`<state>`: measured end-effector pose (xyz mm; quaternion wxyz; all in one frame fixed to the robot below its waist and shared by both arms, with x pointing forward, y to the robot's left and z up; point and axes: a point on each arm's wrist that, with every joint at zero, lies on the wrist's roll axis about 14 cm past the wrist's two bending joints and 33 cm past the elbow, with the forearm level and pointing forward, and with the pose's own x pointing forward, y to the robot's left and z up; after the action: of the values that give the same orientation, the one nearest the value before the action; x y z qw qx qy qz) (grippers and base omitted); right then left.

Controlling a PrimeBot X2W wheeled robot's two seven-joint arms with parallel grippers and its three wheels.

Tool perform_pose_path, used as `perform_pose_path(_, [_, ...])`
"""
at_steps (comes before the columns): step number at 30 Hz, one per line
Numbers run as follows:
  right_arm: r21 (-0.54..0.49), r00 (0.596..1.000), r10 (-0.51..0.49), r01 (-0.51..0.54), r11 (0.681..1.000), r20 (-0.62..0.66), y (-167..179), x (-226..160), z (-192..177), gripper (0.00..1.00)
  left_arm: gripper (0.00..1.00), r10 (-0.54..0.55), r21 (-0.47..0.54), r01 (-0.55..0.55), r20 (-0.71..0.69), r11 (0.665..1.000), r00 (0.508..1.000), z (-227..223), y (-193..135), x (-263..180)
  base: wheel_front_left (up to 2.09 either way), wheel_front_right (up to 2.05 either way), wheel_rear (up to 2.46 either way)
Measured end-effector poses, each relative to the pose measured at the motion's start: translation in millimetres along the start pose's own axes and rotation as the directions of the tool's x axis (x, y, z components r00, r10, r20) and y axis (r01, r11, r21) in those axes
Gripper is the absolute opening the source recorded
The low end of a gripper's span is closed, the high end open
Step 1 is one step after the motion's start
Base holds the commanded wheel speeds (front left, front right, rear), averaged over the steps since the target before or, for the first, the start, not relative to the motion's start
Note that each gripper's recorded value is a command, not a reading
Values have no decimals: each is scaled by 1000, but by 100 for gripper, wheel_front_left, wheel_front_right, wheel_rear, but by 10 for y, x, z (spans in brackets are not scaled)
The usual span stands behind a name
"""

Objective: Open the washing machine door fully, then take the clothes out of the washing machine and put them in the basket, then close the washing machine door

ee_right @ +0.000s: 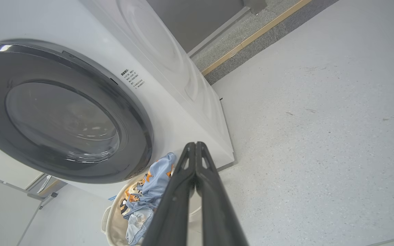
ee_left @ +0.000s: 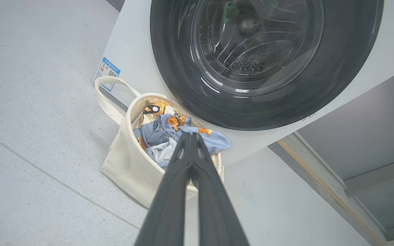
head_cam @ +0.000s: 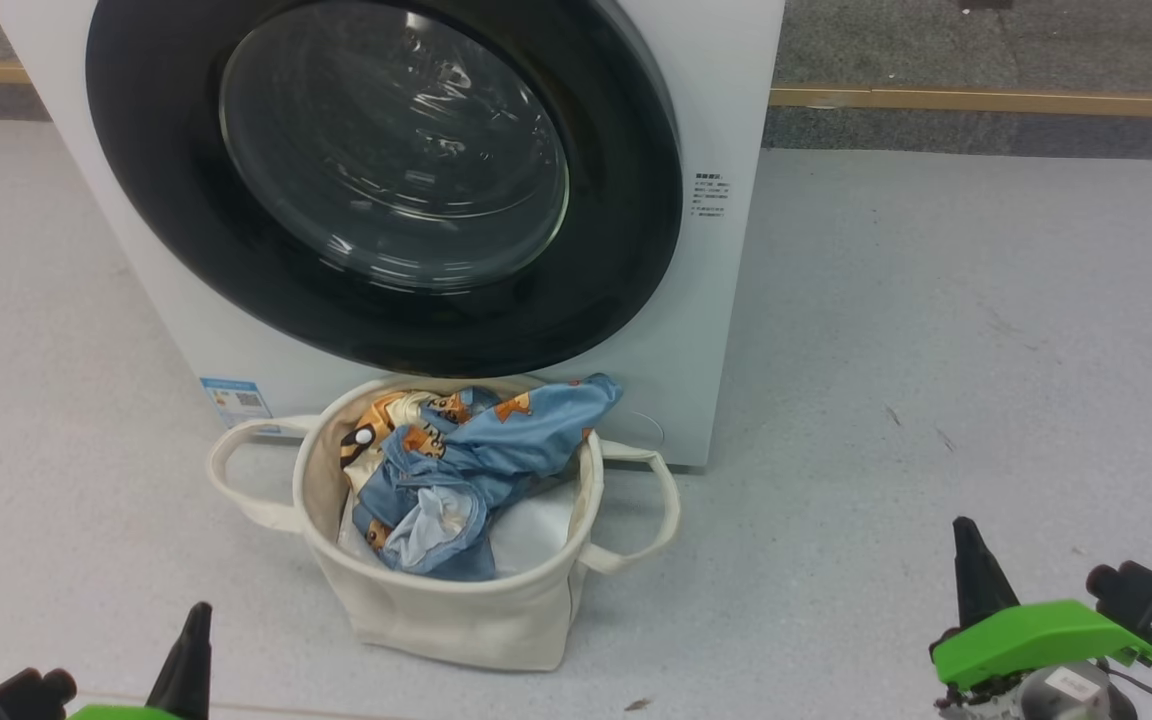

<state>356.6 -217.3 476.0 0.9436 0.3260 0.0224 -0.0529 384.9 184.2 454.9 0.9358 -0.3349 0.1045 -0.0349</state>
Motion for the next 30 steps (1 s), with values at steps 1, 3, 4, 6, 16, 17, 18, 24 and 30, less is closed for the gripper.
perform_pose_path(1, [11, 1000, -1, 1, 1000, 0, 0, 3, -1, 0, 0, 2, -12, -1, 3, 1000, 1000, 2, -2, -1, 0, 0, 0])
perform_pose_path(3, [32, 1000, -3, 3, 999, 0, 0, 10, 0, 0, 0, 2, -34, -2, 1, 999, 1000, -4, -8, -2, 0, 0, 0])
perform_pose_path(4, [42, 1000, -3, 4, 999, -3, 1, 14, -3, 0, 0, 3, -44, -3, 5, 999, 1000, 0, -12, -2, 0, 0, 0])
perform_pose_path(6, [65, 1000, -4, 5, 998, -6, 4, 21, -3, 0, 0, 3, -64, -3, 4, 998, 1000, -1, -19, -3, 0, 0, 0])
perform_pose_path(16, [172, 1000, -10, 11, 985, -8, 7, 57, 12, 0, 0, 15, -174, -11, 17, 985, 1000, 15, -27, -11, 0, 0, 0])
perform_pose_path(17, [183, 1000, -10, 11, 983, -6, 9, 61, 14, 0, 0, 15, -185, -11, 19, 983, 1000, 16, -31, -12, 0, 0, 0])
perform_pose_path(18, [194, 1000, -10, 11, 981, -9, 11, 65, 12, 0, 0, 15, -195, -12, 17, 981, 1000, 12, -32, -13, 0, 0, 0])
perform_pose_path(24, [247, 1000, -8, 11, 969, -11, 23, 83, 18, 0, 0, 20, -250, -12, 29, 968, 999, 34, -40, -16, 0, 0, 0])
perform_pose_path(30, [312, 1000, -7, 12, 950, -17, 33, 102, 17, 0, 0, 23, -313, -13, 29, 950, 999, 28, -44, -23, 0, 0, 0])
